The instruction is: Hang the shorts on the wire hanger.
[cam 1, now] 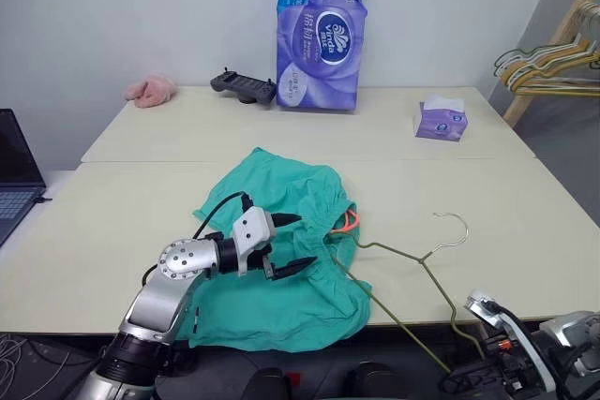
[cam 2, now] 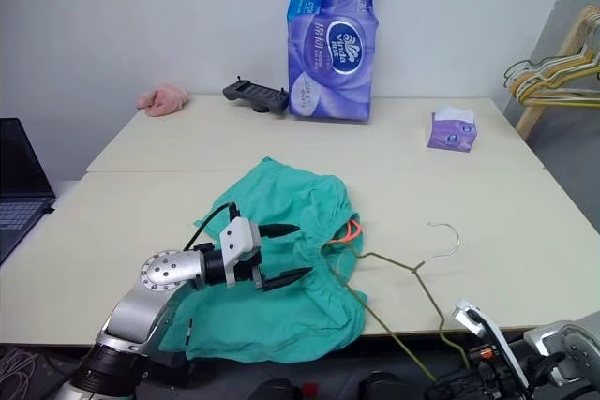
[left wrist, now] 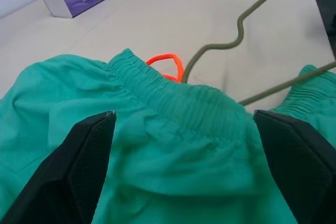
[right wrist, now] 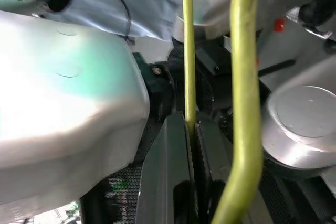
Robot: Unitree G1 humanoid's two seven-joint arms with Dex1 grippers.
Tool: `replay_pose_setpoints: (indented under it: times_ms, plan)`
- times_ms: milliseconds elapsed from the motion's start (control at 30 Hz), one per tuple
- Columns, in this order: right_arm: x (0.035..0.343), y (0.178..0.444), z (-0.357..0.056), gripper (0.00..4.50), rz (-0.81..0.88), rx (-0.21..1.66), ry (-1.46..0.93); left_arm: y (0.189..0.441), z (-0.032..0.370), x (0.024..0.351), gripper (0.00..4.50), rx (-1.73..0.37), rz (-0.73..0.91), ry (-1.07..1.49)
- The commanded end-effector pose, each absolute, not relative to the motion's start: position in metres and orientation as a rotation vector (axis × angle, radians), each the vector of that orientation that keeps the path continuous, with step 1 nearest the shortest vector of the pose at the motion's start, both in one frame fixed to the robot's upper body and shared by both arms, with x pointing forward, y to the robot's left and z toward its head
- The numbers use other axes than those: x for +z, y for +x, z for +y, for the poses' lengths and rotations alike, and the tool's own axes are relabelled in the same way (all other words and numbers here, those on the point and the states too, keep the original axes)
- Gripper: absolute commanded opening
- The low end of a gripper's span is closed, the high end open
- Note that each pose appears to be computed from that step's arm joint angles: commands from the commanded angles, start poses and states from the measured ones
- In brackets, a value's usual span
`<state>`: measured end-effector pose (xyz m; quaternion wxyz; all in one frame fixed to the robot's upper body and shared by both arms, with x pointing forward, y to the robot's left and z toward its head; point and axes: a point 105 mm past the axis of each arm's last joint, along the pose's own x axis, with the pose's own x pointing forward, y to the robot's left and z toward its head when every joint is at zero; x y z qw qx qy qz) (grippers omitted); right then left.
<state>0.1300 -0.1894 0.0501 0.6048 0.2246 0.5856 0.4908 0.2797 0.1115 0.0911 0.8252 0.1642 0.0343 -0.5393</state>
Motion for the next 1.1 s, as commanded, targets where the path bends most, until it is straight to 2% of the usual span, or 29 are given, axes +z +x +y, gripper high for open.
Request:
replay_pose_setpoints:
  times_ms: [33, 167, 300, 533, 967, 1100]
  plan:
    - [0.037, 0.143, -0.197, 0.00, 1.346, 1.061, 0.474, 0.285, 0.114, 0.104, 4.47, -1.130, 0.017, 0.382]
    - [0.023, 0.162, -0.208, 0.00, 1.328, 0.938, 0.451, 0.284, 0.115, 0.104, 4.47, -1.125, 0.016, 0.386]
    - [0.028, 0.174, -0.212, 0.00, 1.312, 0.930, 0.479, 0.283, 0.116, 0.102, 4.47, -1.120, 0.017, 0.389]
    - [0.030, 0.210, -0.193, 0.00, 1.242, 0.929, 0.515, 0.287, 0.113, 0.103, 4.47, -1.122, 0.011, 0.393]
    - [0.023, 0.229, -0.178, 0.00, 1.252, 0.945, 0.517, 0.290, 0.115, 0.105, 4.47, -1.113, 0.002, 0.398]
    - [0.020, 0.245, -0.175, 0.00, 1.239, 0.940, 0.482, 0.291, 0.115, 0.106, 4.47, -1.113, -0.002, 0.398]
